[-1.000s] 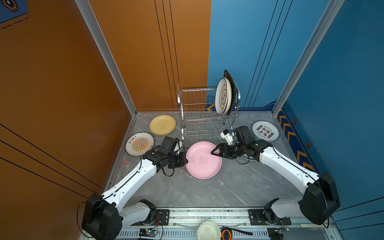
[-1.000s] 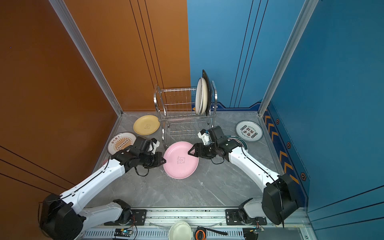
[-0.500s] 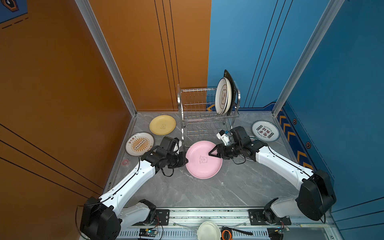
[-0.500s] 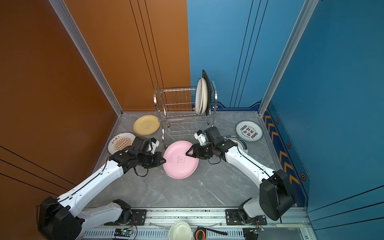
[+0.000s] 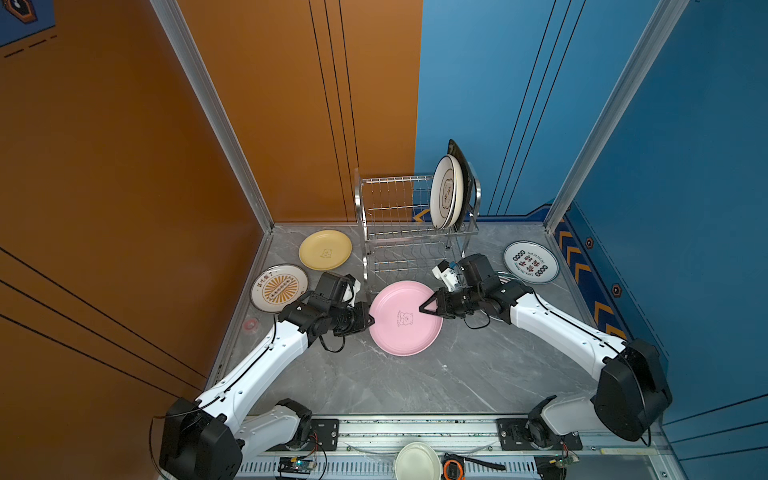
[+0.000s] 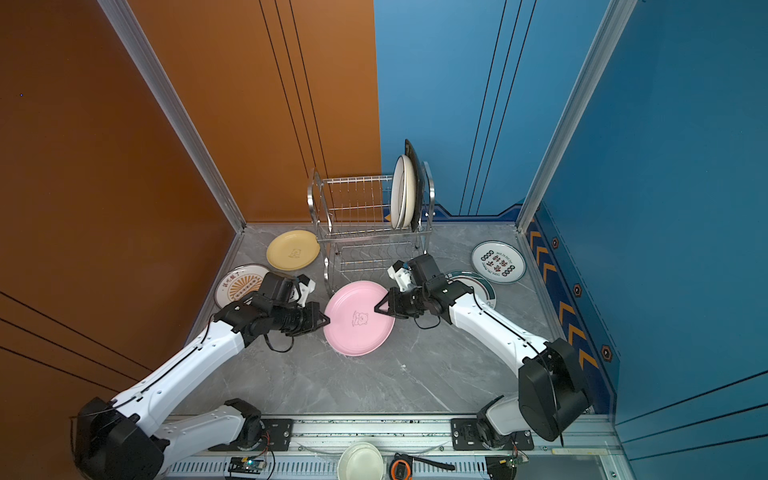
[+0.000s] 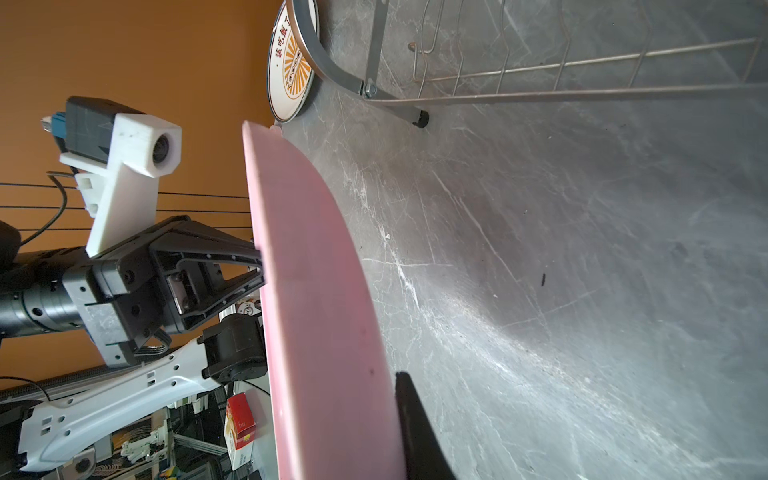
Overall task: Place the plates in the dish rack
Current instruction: 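Tilt the pink plate upright and pinch its rim with the right gripper, then carry the upright pink plate to the rack with the right gripper while the left releases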
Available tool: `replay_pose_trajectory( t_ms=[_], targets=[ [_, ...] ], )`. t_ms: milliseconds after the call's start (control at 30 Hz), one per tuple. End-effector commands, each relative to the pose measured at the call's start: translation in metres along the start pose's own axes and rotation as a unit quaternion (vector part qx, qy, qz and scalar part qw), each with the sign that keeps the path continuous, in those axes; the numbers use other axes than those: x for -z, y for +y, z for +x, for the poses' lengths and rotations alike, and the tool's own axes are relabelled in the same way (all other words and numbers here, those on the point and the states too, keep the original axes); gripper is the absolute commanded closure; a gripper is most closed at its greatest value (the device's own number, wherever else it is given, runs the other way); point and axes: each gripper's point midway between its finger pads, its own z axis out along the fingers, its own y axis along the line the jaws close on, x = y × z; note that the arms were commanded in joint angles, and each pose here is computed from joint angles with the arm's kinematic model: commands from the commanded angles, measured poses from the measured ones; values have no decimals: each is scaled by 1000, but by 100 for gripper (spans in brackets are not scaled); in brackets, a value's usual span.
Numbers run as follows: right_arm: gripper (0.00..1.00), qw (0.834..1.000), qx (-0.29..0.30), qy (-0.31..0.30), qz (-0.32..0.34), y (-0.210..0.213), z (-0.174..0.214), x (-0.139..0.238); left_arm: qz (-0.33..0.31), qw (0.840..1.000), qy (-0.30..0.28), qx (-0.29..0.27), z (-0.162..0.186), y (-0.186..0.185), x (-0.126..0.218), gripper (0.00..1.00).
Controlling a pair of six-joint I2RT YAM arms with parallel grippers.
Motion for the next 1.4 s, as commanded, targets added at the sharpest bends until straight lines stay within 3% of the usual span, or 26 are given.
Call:
replay_pose_trajectory(
  t_ms=[0, 167, 367, 567, 1000, 1233, 1367],
  targets=[
    [89, 1000, -5, -4, -10, 7, 0, 0, 20, 1000, -15, -12, -6, -7, 8, 86],
    [90, 999, 0, -31, 20, 5, -7, 11, 16, 999, -32, 6, -11, 2, 14, 58],
    [91, 989, 33, -83, 114, 5, -19, 49, 3, 998, -60, 27, -21, 16, 23, 38],
    [92, 971, 63, -145, 179, 23, -30, 97, -8, 997, -71, 37, -28, 26, 25, 31],
    [93, 926, 121, -261, 244, 96, -78, 175, 14, 997, -72, 35, -35, 25, 15, 26],
    [93, 882, 160, -335, 289, 139, -122, 204, 21, 996, -76, 36, -34, 26, 12, 18],
    [93, 849, 175, -373, 331, 151, -148, 210, 27, 996, -80, 39, -34, 26, 10, 8]
  ],
)
